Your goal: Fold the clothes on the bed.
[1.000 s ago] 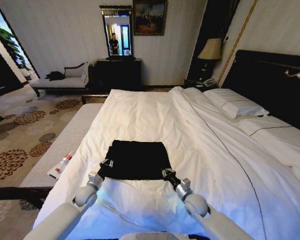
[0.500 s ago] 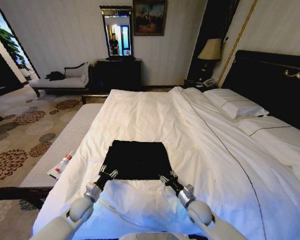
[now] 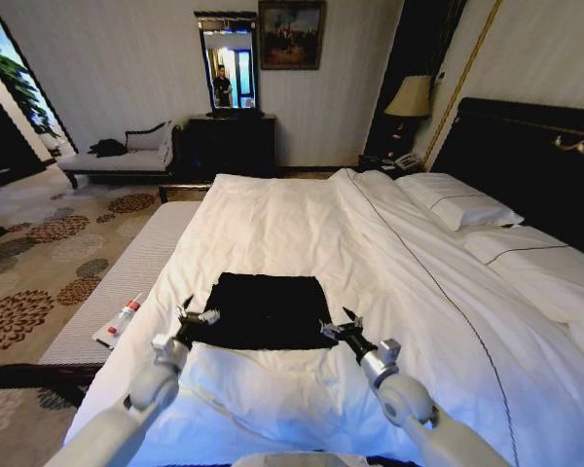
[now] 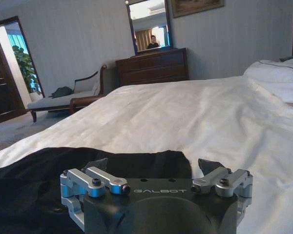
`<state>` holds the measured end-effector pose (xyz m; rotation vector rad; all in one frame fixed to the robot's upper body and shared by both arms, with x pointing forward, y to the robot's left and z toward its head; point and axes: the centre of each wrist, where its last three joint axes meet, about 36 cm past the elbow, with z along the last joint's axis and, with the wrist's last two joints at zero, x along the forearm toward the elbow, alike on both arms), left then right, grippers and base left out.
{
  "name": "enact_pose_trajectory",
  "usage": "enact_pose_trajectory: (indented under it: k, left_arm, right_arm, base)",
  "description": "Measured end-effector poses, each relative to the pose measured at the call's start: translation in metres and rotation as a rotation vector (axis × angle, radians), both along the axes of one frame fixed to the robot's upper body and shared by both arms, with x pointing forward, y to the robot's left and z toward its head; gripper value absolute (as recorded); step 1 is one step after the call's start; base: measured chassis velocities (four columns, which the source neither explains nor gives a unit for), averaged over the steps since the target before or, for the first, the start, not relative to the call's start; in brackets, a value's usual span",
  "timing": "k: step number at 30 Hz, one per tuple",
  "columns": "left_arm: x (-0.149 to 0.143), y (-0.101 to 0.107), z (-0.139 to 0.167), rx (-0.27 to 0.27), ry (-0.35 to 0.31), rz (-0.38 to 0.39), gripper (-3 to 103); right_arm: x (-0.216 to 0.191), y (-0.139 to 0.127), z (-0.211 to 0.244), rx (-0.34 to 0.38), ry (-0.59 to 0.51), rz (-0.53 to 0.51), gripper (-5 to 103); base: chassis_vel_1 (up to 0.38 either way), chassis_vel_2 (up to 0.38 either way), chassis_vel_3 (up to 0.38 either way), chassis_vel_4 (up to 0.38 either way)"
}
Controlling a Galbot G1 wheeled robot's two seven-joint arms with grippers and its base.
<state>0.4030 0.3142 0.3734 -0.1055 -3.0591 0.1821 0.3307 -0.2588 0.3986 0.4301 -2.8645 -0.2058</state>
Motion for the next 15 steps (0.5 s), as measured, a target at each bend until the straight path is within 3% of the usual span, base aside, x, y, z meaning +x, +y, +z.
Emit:
enact_pose_trajectory:
  k: [2,7,15]
  left_arm:
    - [0.009,0.001,0.002,-0.016,0.008,0.016,100]
    - [0.065,0.002,-0.005,-0.081,0.068,0.073,100]
    - [0.122,-0.007,-0.027,-0.097,0.139,0.106,100]
  right_arm:
    - [0.0,-0.001,0.002,-0.002,-0.001,-0.003,100]
    - [-0.005,-0.006,0.007,-0.015,0.004,-0.03,100]
    - [-0.007,-0.017,0.017,-0.034,-0.003,-0.07,100]
  base:
    - [0.0,0.0,0.0,0.0]
    - [0.0,0.0,0.0,0.0]
    - [0.0,0.0,0.0,0.0]
